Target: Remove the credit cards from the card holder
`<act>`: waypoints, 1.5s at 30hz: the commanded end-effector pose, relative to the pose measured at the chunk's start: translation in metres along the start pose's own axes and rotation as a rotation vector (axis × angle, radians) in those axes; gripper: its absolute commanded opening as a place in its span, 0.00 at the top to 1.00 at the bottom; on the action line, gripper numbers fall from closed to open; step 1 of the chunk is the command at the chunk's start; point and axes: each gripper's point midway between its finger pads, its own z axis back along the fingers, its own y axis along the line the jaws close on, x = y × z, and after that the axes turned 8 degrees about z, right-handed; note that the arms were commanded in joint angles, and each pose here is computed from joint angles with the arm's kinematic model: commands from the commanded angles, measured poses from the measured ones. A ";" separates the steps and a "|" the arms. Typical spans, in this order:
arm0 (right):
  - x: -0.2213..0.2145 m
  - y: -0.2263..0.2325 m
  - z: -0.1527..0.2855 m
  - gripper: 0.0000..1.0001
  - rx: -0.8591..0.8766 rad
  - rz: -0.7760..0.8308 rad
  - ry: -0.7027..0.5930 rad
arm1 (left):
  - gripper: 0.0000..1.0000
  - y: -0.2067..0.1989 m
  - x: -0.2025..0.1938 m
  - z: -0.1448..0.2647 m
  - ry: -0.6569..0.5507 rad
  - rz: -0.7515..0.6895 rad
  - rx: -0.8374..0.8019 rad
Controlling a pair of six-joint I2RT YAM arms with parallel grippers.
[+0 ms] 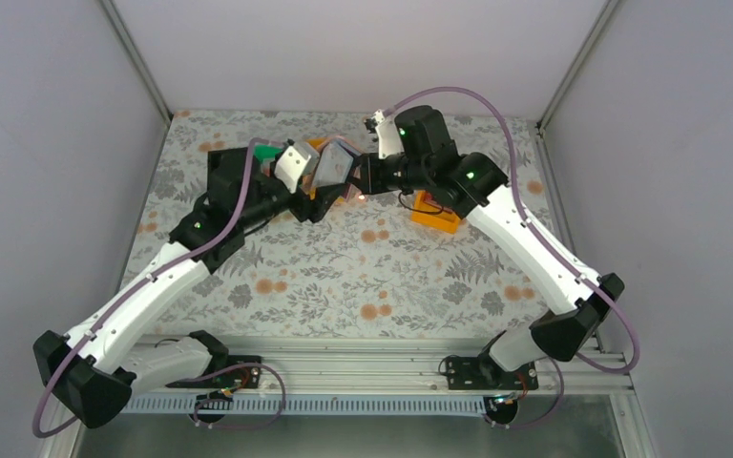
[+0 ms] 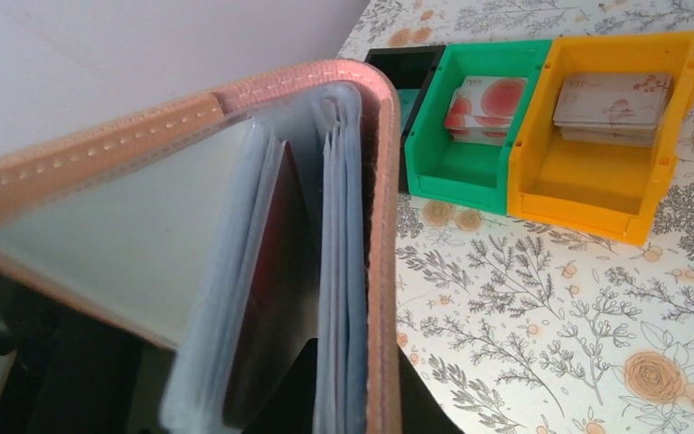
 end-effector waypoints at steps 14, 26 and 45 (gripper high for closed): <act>-0.007 0.017 0.041 0.96 0.120 0.206 -0.033 | 0.10 -0.031 0.014 0.030 -0.017 0.005 -0.234; -0.006 0.017 0.042 0.96 0.132 0.209 -0.038 | 0.00 -0.051 0.029 0.047 -0.037 -0.077 -0.353; 0.003 0.011 0.038 0.96 0.093 0.112 -0.050 | 0.00 -0.019 0.049 0.021 -0.028 0.074 -0.093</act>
